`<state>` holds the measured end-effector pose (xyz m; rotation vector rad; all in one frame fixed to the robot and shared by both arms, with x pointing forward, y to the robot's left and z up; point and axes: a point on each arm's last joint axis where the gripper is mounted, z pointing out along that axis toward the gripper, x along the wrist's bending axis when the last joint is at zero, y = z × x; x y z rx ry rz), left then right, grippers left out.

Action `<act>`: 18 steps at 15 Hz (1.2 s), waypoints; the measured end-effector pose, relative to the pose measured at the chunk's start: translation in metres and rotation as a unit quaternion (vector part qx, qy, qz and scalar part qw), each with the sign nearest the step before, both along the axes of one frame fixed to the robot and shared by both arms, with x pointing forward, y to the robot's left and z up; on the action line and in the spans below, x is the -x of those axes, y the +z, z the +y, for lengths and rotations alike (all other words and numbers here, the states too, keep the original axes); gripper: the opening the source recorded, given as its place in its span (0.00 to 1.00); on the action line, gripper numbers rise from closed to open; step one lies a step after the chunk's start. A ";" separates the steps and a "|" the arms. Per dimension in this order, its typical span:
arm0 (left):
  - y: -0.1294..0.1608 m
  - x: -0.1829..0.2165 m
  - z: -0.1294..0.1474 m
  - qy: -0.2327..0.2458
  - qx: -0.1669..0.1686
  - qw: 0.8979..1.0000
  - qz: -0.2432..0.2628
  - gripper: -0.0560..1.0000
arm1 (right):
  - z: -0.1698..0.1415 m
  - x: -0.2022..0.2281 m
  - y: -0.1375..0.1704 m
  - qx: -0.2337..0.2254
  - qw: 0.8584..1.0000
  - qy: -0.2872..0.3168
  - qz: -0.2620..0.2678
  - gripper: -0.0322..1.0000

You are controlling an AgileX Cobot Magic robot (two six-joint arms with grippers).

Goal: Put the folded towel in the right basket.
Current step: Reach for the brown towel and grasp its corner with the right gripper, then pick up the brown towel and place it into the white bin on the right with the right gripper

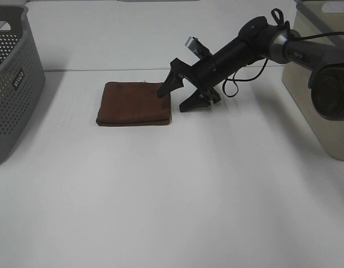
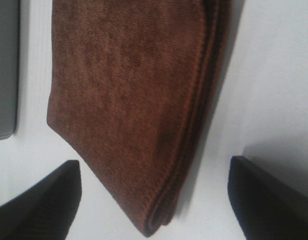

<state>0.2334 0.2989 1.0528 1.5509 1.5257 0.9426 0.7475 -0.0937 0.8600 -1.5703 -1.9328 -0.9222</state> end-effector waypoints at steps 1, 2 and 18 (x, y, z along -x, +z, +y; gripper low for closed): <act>0.000 0.000 0.000 0.000 0.000 1.000 0.000 0.97 | 0.008 0.002 0.000 -0.003 1.000 0.002 -0.003 0.78; 0.000 0.000 0.000 0.000 0.000 1.000 0.000 0.97 | 0.015 0.003 -0.002 -0.004 1.000 0.001 -0.006 0.77; 0.000 0.000 0.000 0.000 0.000 1.000 0.000 0.97 | 0.034 0.004 0.032 -0.035 0.997 0.013 -0.070 0.07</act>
